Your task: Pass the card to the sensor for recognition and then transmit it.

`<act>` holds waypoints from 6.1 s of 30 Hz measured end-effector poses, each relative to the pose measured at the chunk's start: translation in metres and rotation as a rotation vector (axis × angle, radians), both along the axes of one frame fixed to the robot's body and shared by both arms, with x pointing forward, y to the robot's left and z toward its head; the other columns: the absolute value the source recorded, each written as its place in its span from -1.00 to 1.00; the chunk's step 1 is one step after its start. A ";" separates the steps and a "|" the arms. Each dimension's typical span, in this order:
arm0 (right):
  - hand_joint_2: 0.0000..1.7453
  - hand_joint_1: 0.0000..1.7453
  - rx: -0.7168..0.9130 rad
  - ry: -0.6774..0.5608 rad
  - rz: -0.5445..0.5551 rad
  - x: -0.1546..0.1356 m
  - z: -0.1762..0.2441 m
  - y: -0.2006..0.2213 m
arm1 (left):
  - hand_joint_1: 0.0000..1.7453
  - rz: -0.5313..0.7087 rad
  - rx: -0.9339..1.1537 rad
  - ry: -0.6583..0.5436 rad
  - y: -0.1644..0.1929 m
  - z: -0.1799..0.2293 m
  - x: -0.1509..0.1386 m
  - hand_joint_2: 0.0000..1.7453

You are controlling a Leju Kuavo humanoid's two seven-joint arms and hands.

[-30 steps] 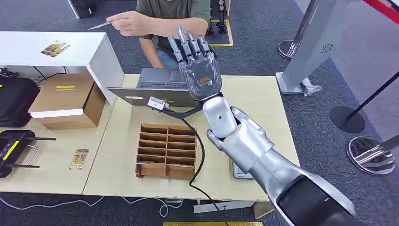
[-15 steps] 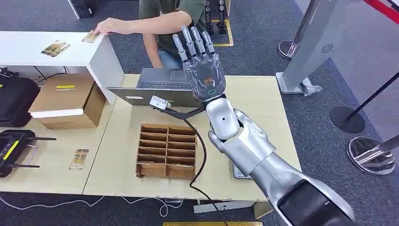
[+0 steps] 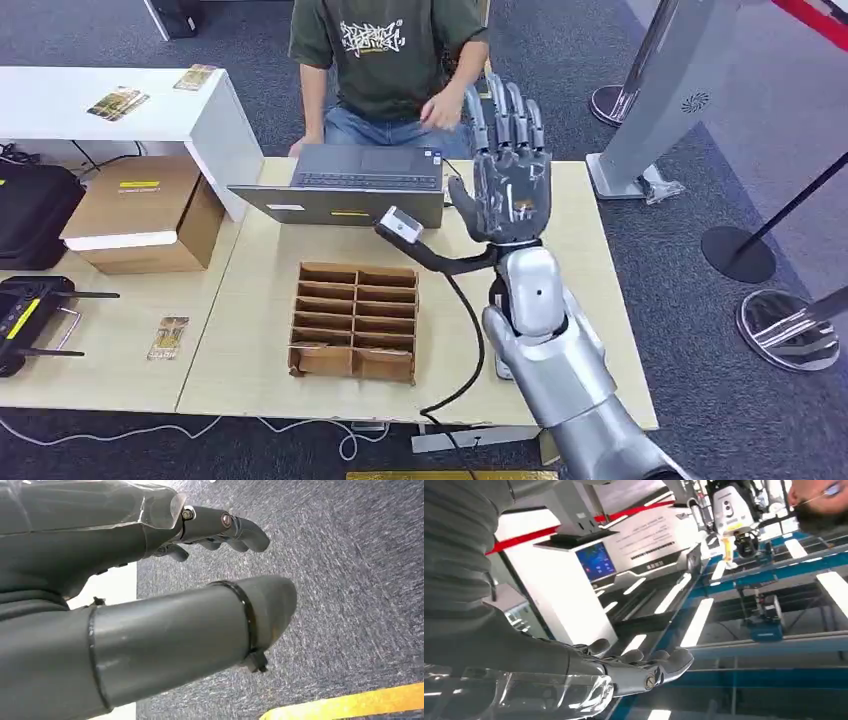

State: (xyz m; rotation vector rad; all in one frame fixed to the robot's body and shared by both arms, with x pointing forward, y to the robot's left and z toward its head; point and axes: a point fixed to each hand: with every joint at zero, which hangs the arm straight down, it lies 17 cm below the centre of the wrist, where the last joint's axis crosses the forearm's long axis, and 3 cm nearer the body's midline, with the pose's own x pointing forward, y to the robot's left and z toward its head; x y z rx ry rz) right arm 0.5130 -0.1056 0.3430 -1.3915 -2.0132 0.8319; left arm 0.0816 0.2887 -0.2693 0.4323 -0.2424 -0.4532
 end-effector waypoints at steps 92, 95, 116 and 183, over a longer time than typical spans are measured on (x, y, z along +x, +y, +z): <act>1.00 -1.00 0.050 0.498 -0.064 -0.182 -0.227 -0.033 | -1.00 0.413 0.013 0.058 0.007 0.019 -0.041 -1.00; 1.00 -1.00 0.039 0.503 -0.049 -0.181 -0.231 -0.029 | -1.00 0.394 0.008 0.047 0.003 0.022 -0.038 -1.00; 1.00 -1.00 -0.016 0.490 0.034 -0.173 -0.239 -0.002 | -1.00 0.351 -0.010 0.021 -0.012 0.028 -0.033 -1.00; 1.00 -1.00 -0.016 0.513 0.325 -0.131 -0.232 0.105 | -1.00 0.201 0.064 -0.007 0.016 0.020 -0.029 -1.00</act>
